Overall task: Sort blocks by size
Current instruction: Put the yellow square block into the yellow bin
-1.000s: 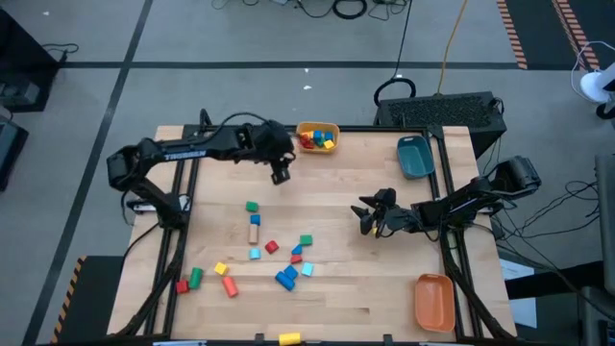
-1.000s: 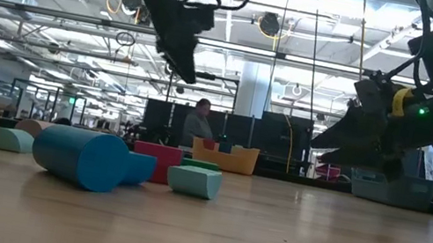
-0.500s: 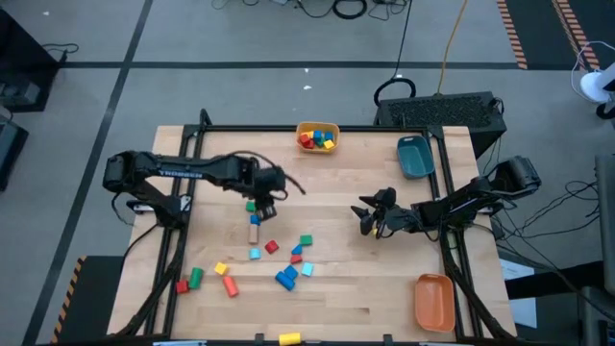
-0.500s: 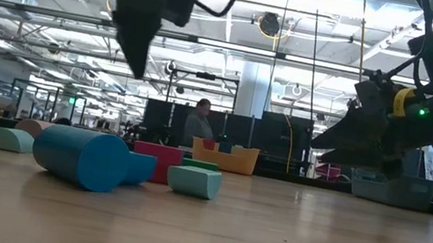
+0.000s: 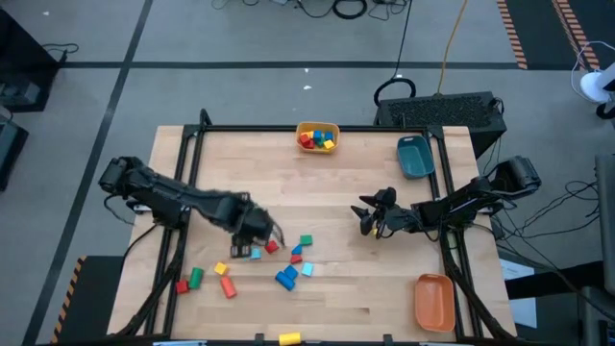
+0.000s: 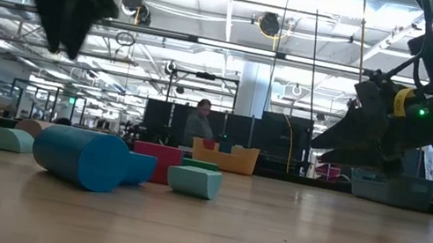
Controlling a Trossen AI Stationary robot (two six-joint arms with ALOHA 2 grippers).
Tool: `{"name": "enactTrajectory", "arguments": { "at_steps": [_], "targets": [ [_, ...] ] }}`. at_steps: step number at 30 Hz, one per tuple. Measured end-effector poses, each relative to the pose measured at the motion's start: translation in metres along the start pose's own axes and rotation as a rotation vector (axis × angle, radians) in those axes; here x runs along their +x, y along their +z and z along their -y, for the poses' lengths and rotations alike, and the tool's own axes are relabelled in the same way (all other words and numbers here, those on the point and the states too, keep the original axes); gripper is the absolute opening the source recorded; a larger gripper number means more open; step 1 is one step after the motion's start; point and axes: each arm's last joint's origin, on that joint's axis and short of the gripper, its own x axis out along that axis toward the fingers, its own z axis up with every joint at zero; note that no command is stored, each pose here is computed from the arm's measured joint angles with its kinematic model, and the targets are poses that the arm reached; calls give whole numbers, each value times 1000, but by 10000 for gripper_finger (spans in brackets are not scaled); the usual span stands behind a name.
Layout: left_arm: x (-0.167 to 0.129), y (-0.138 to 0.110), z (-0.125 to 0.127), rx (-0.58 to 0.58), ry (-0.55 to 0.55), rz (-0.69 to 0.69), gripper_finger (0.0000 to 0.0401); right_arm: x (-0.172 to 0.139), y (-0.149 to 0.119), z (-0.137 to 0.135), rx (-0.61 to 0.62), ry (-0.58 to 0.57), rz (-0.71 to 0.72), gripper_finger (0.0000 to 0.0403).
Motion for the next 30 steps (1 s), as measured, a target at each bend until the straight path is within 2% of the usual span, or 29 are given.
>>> {"name": "enactTrajectory", "arguments": {
  "at_steps": [8, 11, 13, 16, 22, 24, 30],
  "targets": [
    [6, -26, 44, 152, -44, -45, 196, 0, 0, 0, 15, 1, -1, 228],
    [5, -33, 57, 148, -68, -41, 196, 0, 0, -1, 22, 7, -4, 228],
    [4, -35, 64, 94, -81, -25, 196, -1, -1, -1, 26, 12, -6, 228],
    [3, -38, 71, -50, -90, -13, 196, -2, -2, -2, 26, 19, -10, 228],
    [2, -45, 79, -471, -92, -40, 196, -3, -3, -3, 30, 26, -12, 228],
    [1, -47, 82, -570, -91, -45, 196, -3, -3, -4, 30, 26, -12, 228],
    [11, -53, 98, -658, -55, -70, 196, -4, -4, -5, 23, 34, -17, 228]
  ]
}}
